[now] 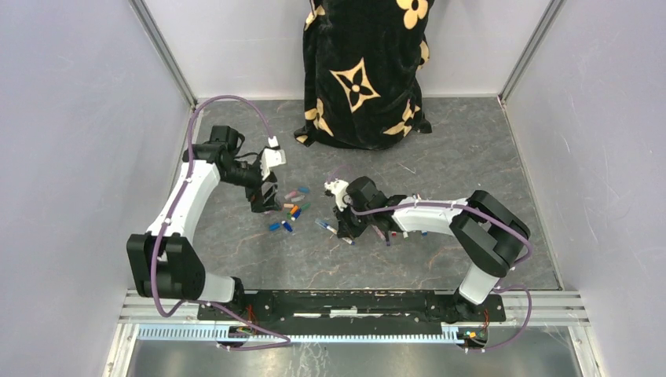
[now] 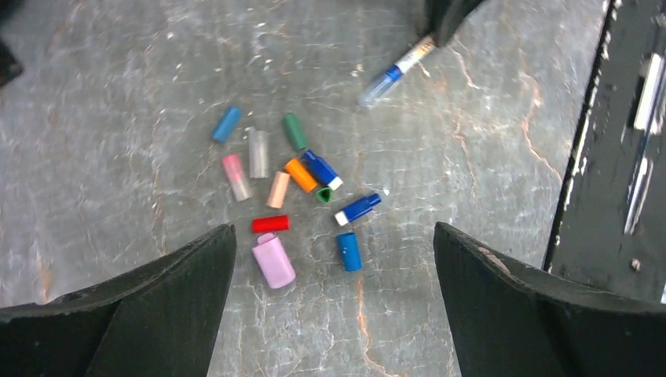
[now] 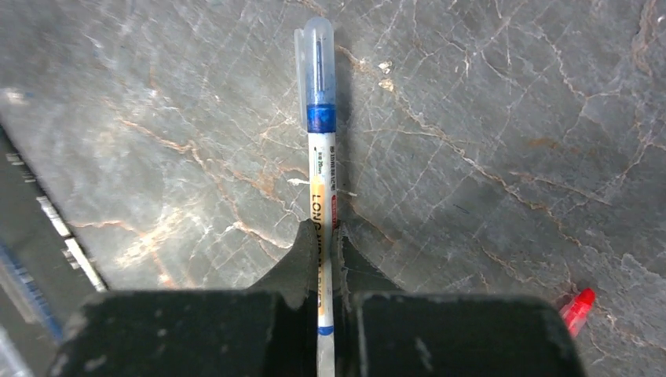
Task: Open the pen caps
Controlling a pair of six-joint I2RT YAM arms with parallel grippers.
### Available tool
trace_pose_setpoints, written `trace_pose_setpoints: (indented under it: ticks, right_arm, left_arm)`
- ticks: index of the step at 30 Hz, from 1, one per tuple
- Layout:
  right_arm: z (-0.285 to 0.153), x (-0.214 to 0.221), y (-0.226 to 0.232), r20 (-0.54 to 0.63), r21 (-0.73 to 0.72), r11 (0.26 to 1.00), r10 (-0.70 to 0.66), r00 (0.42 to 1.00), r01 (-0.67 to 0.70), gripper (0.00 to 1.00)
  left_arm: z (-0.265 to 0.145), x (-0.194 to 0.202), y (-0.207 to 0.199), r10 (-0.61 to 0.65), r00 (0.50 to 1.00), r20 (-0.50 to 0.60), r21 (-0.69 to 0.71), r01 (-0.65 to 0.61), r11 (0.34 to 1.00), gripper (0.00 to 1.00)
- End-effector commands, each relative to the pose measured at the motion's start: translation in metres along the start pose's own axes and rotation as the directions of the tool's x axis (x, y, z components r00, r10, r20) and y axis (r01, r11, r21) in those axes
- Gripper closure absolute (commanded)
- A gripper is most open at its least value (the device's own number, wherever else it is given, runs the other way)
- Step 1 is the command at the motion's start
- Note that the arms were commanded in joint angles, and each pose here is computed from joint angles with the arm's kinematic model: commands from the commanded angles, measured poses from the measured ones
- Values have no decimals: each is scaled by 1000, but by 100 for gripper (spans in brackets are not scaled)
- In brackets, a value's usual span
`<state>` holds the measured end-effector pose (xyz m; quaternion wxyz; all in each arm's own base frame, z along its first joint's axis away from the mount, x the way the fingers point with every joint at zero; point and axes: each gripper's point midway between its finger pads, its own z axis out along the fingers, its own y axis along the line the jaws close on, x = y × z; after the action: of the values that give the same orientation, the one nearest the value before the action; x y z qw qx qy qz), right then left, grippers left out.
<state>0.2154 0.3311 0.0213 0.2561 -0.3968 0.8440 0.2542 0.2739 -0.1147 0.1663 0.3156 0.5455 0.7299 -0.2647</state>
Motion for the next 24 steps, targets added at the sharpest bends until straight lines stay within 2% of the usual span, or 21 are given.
trace_pose_setpoints:
  ticks: [1, 4, 8, 10, 12, 14, 16, 19, 24]
  right_arm:
    - [-26, -29, 31, 44, -270, 955, 137, 990, -121, 100]
    - [-38, -41, 46, 24, -387, 905, 202, 979, -177, 100]
    - [-52, -64, 63, 25, -525, 820, 281, 959, -226, 100]
    - [-57, -73, 72, 8, -577, 778, 308, 951, -247, 100]
    - [-62, -82, 79, 1, -616, 742, 336, 942, -264, 100]
    - [-69, -92, 85, 3, -653, 707, 360, 933, -271, 100]
    - [-76, -103, 91, 11, -690, 673, 380, 925, -268, 100]
    - [-87, -118, 98, 24, -730, 633, 402, 915, -259, 100]
    - [-98, -128, 104, 27, -770, 584, 432, 901, -257, 100]
  left_arm:
    - [-5, -21, -24, 315, 948, 51, 41, -317, 948, 0]
    - [-5, -20, -32, 466, 885, 11, 52, -466, 883, 0]
    - [-2, -21, -41, 680, 733, -28, 58, -678, 733, 0]
    - [-1, -26, -43, 735, 677, -35, 64, -732, 678, 0]
    - [-1, -28, -50, 814, 579, -32, 81, -811, 580, 0]
    - [0, -23, -54, 893, 447, -55, 104, -887, 450, 0]
    - [1, -27, -58, 933, 357, -53, 96, -928, 361, 0]
    - [2, -28, -67, 959, 280, -43, 124, -951, 283, 2]
    - [5, -29, -76, 980, 194, -34, 113, -974, 197, 10]
